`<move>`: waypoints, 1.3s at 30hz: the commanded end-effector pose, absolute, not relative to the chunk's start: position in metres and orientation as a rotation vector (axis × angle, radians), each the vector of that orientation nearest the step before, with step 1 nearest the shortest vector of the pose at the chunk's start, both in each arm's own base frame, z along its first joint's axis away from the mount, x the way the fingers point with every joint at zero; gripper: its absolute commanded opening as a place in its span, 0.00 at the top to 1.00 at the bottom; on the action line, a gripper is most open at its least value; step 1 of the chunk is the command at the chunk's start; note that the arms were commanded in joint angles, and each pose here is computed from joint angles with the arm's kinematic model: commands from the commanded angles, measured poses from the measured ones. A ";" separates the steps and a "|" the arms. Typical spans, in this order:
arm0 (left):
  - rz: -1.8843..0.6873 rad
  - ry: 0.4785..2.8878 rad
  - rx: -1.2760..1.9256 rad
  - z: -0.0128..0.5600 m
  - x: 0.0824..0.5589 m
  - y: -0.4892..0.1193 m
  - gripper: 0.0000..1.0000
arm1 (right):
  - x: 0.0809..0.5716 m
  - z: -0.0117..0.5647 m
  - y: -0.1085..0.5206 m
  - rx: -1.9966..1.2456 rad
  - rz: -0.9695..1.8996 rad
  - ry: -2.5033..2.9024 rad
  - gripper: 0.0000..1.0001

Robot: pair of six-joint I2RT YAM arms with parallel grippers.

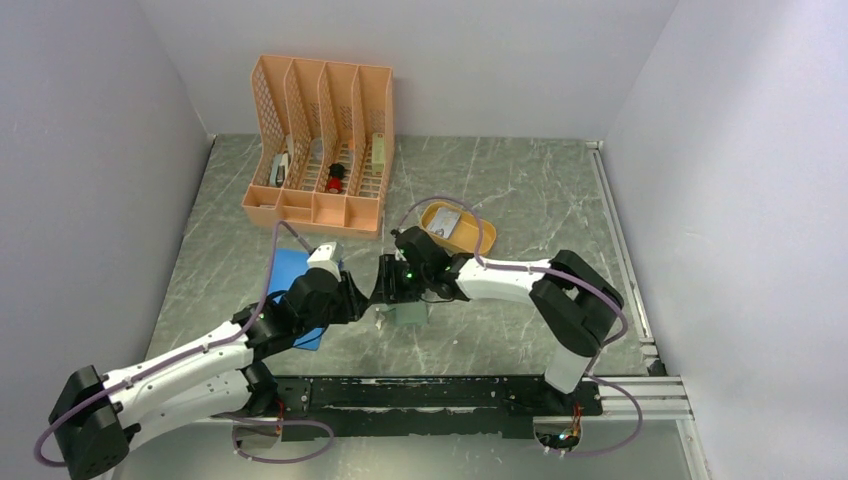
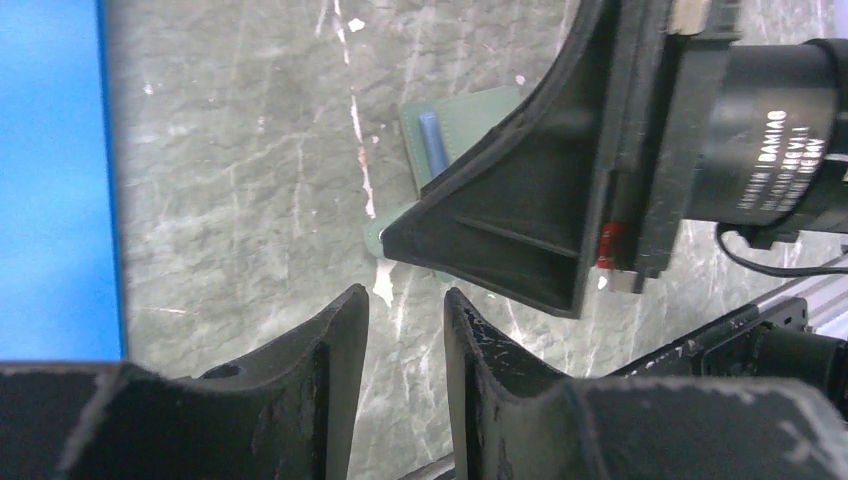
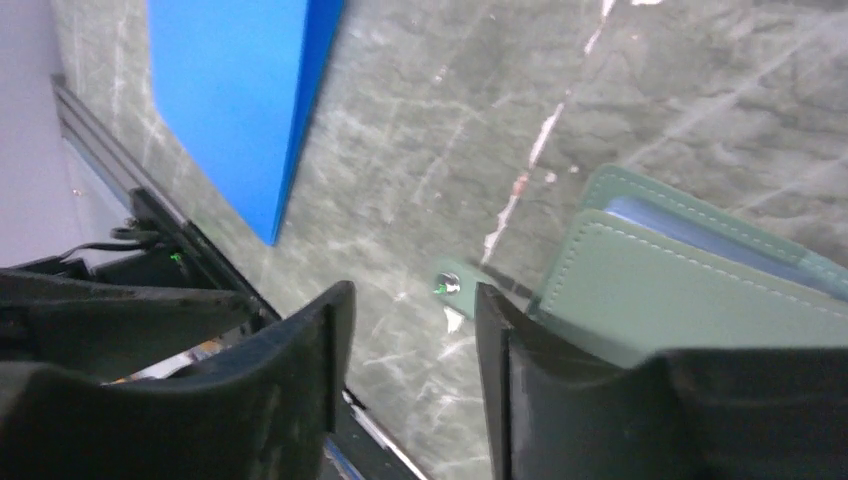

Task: Put the credit cards into the card holder
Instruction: Close the card holder at the center of the board.

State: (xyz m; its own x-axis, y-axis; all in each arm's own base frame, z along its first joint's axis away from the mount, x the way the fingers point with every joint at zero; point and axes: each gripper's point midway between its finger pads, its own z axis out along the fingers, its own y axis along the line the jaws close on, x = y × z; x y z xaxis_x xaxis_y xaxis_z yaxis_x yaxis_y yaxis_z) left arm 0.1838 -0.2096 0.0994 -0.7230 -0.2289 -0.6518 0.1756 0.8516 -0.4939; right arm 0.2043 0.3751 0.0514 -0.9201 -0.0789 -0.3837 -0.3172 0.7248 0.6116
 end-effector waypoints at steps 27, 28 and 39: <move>-0.747 2.282 0.147 0.115 0.206 -0.262 0.60 | 0.199 0.077 0.305 -0.356 0.782 2.453 0.67; -0.741 2.295 0.150 0.112 0.206 -0.263 0.60 | 0.200 0.074 0.307 -0.358 0.778 2.459 0.68; -0.651 2.388 0.180 0.081 0.214 -0.271 0.54 | 0.195 0.029 0.307 -0.354 0.711 2.578 0.68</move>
State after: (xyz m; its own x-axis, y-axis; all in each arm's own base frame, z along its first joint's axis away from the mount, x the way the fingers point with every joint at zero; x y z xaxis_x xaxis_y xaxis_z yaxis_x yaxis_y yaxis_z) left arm 0.2067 -0.2571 0.0724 -0.7956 -0.0457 -0.6041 0.2492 0.8842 -0.3951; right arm 0.1931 0.2998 0.0303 -0.8687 -0.1357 -0.4763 -0.3570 0.8381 0.4125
